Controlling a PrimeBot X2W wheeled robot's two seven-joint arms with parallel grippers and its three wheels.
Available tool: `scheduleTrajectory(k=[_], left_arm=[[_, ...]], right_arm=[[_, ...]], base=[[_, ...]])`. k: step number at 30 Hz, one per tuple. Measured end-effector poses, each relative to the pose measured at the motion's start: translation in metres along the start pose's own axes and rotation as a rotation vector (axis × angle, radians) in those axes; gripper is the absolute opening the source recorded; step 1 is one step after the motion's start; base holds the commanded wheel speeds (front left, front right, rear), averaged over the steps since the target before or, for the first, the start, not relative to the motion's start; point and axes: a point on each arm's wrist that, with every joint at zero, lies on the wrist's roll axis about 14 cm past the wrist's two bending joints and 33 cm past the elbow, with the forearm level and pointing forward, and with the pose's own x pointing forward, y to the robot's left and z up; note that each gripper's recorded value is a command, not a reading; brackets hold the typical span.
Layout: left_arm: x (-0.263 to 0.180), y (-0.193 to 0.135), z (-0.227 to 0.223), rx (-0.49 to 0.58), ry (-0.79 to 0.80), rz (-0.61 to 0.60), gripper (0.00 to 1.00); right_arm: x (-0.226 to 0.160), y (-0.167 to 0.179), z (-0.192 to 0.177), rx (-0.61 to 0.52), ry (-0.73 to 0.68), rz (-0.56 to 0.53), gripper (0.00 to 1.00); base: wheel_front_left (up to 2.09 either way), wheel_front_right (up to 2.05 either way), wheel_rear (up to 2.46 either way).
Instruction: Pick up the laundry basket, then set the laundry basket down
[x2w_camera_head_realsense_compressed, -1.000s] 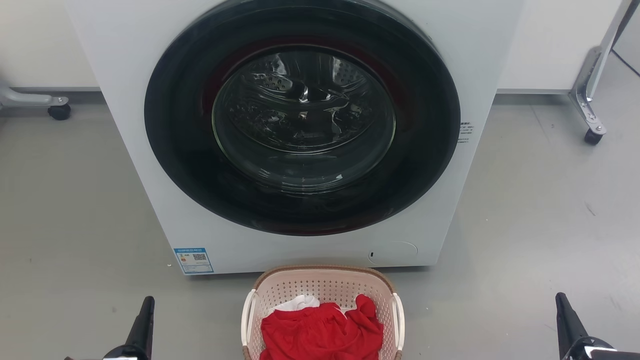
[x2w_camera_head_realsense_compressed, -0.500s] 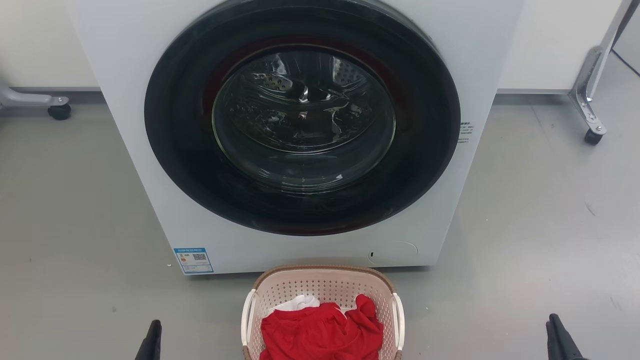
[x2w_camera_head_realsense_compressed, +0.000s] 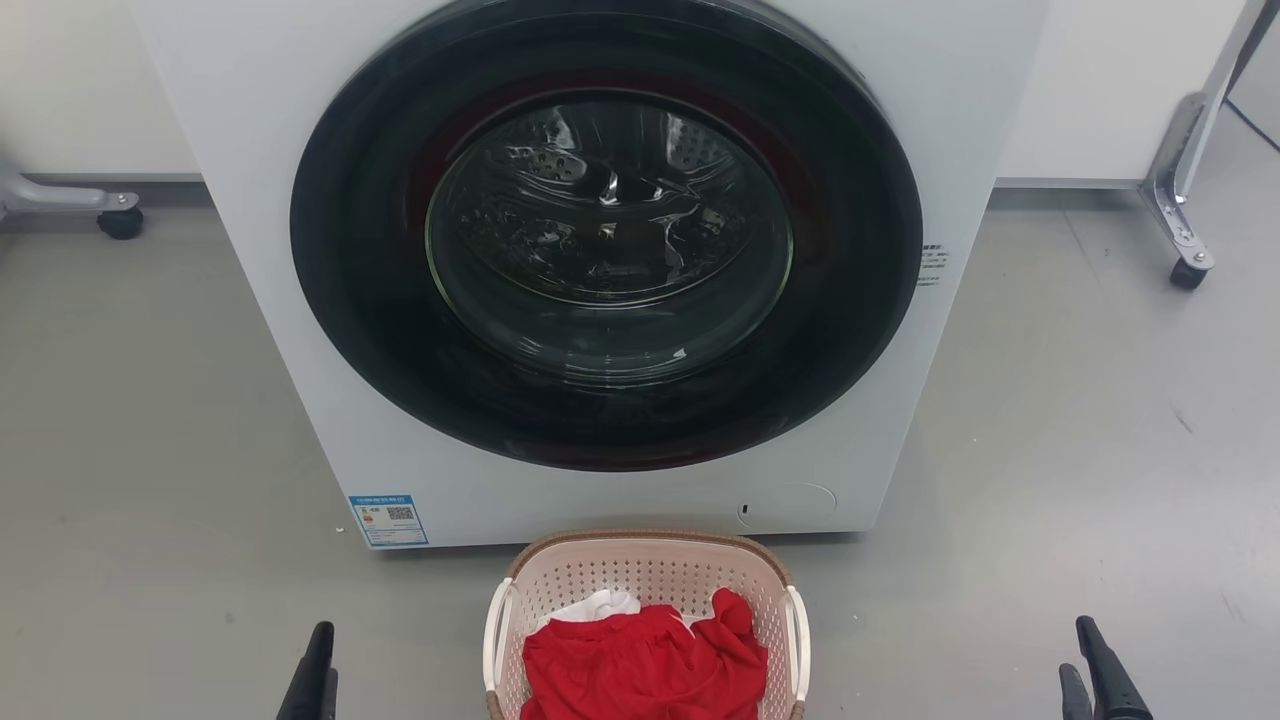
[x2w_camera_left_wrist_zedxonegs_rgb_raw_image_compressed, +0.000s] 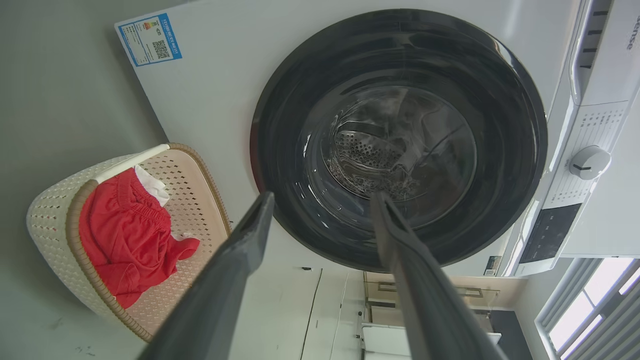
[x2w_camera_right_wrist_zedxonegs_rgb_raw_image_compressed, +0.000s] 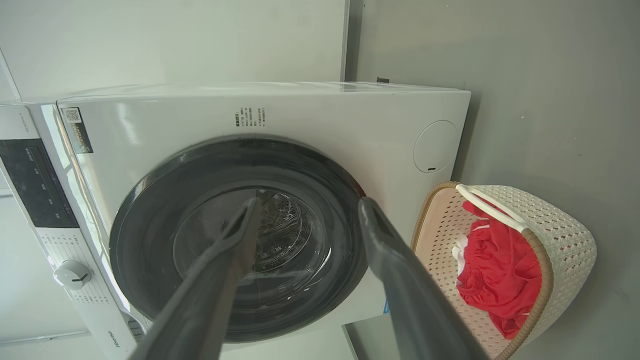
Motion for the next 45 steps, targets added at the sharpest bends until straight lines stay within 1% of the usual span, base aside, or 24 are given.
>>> scheduleTrajectory(k=[5, 9, 22, 24, 31, 33, 34, 35, 45], left_arm=[[0.001, -0.001, -0.003, 0.052, 0.001, 0.008, 1.0], [0.001, -0.004, -0.006, 0.103, 0.003, 0.005, 1.0], [0.002, -0.008, -0.021, 0.34, 0.027, 0.003, 1.0], [0.002, -0.008, -0.022, 0.356, 0.027, 0.006, 1.0], [0.002, -0.012, -0.027, 0.503, 0.035, -0.008, 1.0], [0.002, -0.012, -0.028, 0.553, 0.038, -0.01, 1.0], [0.002, -0.012, -0.029, 0.594, 0.036, -0.011, 1.0], [0.002, -0.012, -0.03, 0.619, 0.037, -0.014, 1.0], [0.001, -0.014, -0.034, 0.806, 0.03, -0.032, 1.0]], right_arm=[[0.001, -0.001, -0.005, -0.043, 0.006, -0.017, 1.0], [0.002, -0.002, -0.01, -0.103, 0.015, -0.03, 1.0], [0.006, 0.002, -0.036, -0.367, 0.078, -0.025, 1.0], [0.007, 0.003, -0.038, -0.388, 0.083, -0.023, 1.0], [0.006, 0.002, -0.048, -0.525, 0.104, -0.016, 1.0], [0.006, 0.002, -0.05, -0.561, 0.108, -0.016, 1.0], [0.006, 0.002, -0.053, -0.605, 0.115, -0.01, 1.0], [0.006, 0.001, -0.054, -0.622, 0.114, -0.009, 1.0], [0.004, 0.002, -0.064, -0.802, 0.123, 0.017, 1.0]], base=[[0.0, 0.0, 0.0], [0.0, 0.0, 0.0], [0.0, 0.0, 0.0], [0.0, 0.0, 0.0], [0.0, 0.0, 0.0], [0.0, 0.0, 0.0], [0.0, 0.0, 0.0], [0.0, 0.0, 0.0], [0.0, 0.0, 0.0]])
